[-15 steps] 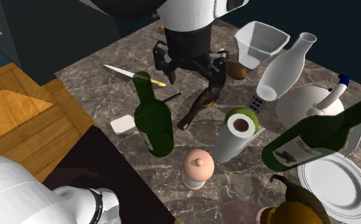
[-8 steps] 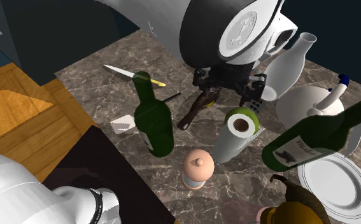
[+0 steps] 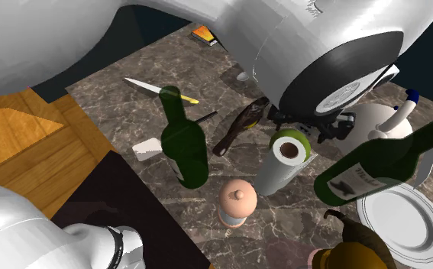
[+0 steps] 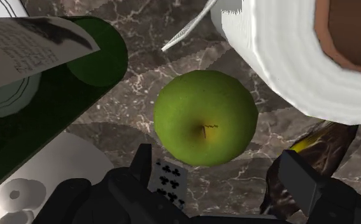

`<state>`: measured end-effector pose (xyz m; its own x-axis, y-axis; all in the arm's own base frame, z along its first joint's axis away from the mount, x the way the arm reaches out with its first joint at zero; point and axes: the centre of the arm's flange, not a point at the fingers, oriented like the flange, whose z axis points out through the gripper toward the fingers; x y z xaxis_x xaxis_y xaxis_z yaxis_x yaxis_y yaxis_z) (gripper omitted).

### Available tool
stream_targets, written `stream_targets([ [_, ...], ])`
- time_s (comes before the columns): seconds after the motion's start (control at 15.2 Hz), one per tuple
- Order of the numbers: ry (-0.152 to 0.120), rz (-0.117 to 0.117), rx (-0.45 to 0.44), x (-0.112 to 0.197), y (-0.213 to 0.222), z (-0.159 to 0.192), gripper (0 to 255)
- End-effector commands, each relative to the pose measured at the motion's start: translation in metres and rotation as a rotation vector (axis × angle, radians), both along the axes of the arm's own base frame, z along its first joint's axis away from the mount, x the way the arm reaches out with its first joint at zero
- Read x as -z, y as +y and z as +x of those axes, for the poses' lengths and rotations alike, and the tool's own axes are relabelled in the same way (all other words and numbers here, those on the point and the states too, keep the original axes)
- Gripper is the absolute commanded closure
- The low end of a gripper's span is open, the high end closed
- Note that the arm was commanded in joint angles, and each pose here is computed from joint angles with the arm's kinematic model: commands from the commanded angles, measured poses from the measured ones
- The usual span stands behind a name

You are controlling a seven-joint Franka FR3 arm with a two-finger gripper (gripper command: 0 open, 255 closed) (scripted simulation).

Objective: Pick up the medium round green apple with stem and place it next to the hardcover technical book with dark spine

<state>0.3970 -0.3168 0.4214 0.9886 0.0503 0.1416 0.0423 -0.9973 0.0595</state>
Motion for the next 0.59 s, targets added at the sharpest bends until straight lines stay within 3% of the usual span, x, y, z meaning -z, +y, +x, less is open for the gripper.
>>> stream_targets([
  [0.0, -0.002, -0.001, 0.001, 0.009, -0.003, 0.002, 0],
  [0.33, -0.002, -0.001, 0.001, 0.038, -0.004, 0.006, 0],
  [0.53, -0.002, -0.001, 0.001, 0.038, -0.004, 0.006, 0],
])
